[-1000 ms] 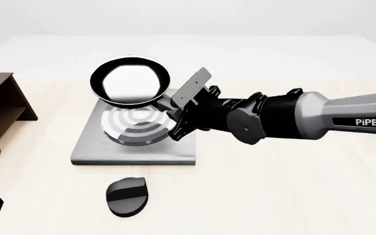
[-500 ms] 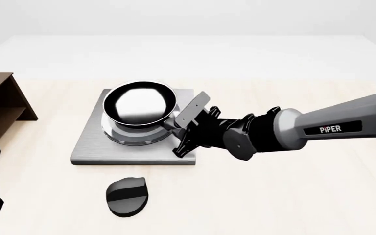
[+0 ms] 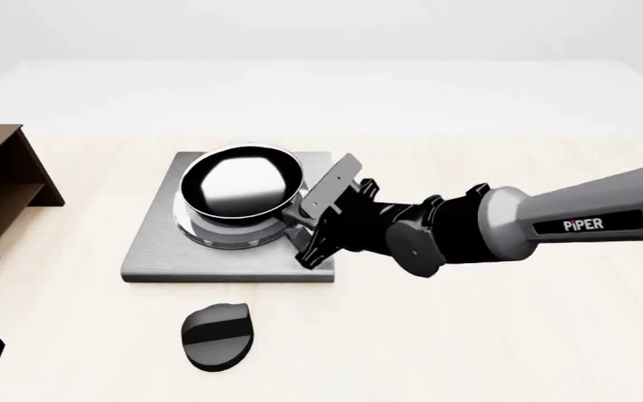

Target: Turn on the stove and put the frying pan on it.

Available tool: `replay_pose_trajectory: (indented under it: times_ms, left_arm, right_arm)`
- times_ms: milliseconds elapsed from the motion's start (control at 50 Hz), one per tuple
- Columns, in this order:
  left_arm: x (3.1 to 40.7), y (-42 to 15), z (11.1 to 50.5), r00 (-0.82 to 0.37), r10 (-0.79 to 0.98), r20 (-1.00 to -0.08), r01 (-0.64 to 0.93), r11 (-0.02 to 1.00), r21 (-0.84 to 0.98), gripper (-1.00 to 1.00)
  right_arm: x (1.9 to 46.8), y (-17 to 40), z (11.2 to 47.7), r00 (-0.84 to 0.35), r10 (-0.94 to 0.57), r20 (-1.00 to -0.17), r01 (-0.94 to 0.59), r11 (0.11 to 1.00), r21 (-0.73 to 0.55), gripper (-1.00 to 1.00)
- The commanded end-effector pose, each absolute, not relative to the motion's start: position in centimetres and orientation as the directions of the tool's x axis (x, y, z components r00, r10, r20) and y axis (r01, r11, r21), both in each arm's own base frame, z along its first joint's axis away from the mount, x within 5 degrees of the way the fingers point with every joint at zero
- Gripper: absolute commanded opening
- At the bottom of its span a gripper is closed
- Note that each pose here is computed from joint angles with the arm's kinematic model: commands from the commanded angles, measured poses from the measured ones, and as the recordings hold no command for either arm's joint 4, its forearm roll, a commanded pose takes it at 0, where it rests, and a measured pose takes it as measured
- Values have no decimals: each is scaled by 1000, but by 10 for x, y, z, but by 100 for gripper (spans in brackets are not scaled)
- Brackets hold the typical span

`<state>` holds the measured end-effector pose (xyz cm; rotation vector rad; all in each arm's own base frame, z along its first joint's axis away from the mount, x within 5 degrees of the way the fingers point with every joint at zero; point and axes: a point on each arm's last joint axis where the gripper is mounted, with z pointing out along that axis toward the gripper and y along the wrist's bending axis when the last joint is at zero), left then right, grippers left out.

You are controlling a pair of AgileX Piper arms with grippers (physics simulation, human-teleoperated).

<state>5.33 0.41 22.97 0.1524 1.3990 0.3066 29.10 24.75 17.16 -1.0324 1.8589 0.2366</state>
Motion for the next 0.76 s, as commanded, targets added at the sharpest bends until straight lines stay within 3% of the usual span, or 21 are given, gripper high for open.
replay_pose_trajectory:
  times_ms: [20, 120, 240, 380, 500, 660, 760]
  left_arm:
    - [53, 4, 230, 140, 301, -943, -123, 951, 285, 100]
    - [53, 4, 230, 139, 306, -942, -119, 949, 291, 100]
    - [53, 4, 230, 141, 313, -939, -122, 947, 297, 100]
    - [53, 4, 229, 142, 321, -936, -124, 944, 305, 100]
    - [53, 4, 229, 139, 322, -937, -126, 944, 306, 100]
    - [54, 4, 228, 141, 330, -933, -128, 941, 314, 100]
    - [53, 4, 230, 143, 332, -933, -127, 940, 315, 100]
  right_arm:
    - [267, 225, 262, -103, -455, -885, -702, 663, -259, 100]
    - [237, 189, 346, 7, -422, -907, -658, 680, -322, 100]
    - [199, 160, 396, 95, -386, -918, -637, 685, -354, 100]
    - [151, 122, 425, 155, -292, -944, -609, 724, -324, 100]
    - [96, 69, 391, 193, -215, -957, -554, 782, -287, 100]
    - [53, 31, 369, 152, -116, -982, -486, 856, -176, 100]
    - [22, 10, 330, 131, 20, -991, -407, 913, -35, 100]
